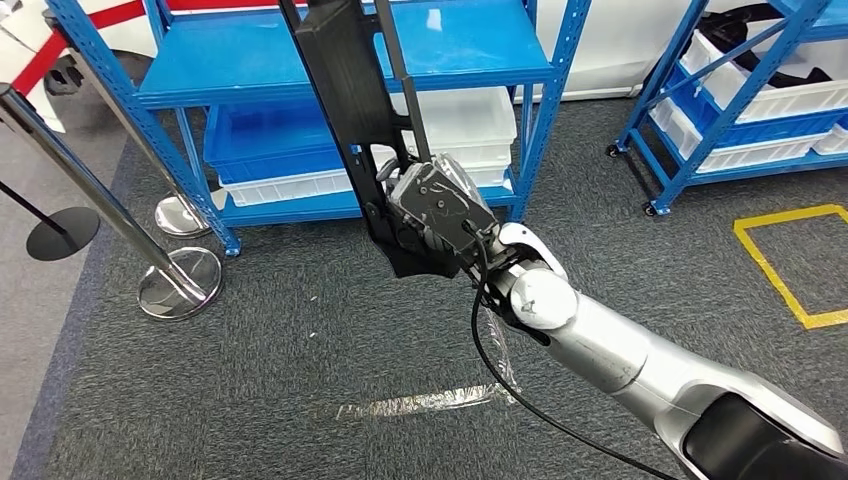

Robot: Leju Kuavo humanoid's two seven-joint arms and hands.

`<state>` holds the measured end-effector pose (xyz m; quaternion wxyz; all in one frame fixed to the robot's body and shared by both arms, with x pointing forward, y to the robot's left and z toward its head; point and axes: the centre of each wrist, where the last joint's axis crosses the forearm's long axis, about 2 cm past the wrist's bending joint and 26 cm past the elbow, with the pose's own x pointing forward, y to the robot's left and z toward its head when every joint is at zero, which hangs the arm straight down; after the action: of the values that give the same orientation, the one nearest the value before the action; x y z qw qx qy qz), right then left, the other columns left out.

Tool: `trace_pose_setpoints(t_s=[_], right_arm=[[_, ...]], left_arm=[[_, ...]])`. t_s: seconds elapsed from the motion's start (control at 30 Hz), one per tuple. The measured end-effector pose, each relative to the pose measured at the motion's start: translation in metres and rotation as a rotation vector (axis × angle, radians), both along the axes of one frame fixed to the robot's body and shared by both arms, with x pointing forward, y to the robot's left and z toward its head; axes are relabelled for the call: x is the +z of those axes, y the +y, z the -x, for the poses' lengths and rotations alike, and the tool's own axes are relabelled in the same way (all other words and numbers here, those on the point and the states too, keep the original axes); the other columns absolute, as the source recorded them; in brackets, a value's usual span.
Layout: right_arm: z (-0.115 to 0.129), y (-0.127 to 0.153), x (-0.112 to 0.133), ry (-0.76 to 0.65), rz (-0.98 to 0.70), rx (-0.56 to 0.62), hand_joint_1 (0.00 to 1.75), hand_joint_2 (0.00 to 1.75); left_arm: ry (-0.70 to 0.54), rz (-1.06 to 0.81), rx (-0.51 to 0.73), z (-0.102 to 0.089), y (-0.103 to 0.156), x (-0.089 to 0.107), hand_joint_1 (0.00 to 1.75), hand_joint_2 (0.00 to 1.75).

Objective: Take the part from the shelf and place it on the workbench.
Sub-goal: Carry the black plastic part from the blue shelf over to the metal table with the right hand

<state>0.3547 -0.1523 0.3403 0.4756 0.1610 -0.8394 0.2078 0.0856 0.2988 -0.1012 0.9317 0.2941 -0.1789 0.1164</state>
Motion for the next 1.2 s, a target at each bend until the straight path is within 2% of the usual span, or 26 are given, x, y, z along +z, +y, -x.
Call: trace_pose_setpoints(t_s=[0.3, 0.43, 0.7, 1.03, 1.2], right_arm=[[0.0011, 0.0006, 0.0013, -0.010, 0.013, -0.001, 1.75, 1.75], [0.0020, 0.0011, 0.0042, -0.020, 0.011, 0.002, 1.75, 1.75], [0.0029, 0.0002, 0.0031, -0.026, 0.008, -0.004, 1.75, 1.75], [0.0052, -0.0029, 0.0003, -0.034, -0.013, -0.020, 1.75, 1.75], [0.0054, -0.0061, 0.0015, -0.037, -0.024, -0.032, 1.75, 1.75]], left_arm=[[0.051, -0.044, -0.144, 0.0000, -0.0005, 0.0001, 0.00, 1.75], [0.055, -0.056, -0.169, -0.0020, 0.0004, 0.0005, 0.00, 1.75], [0.054, -0.097, -0.304, -0.0019, -0.0022, 0.0006, 0.00, 1.75], [0.070, -0.116, -0.347, 0.0022, -0.0023, -0.0001, 0.00, 1.75], [0.046, -0.137, -0.382, -0.0023, -0.0004, 0.0009, 0.00, 1.75]])
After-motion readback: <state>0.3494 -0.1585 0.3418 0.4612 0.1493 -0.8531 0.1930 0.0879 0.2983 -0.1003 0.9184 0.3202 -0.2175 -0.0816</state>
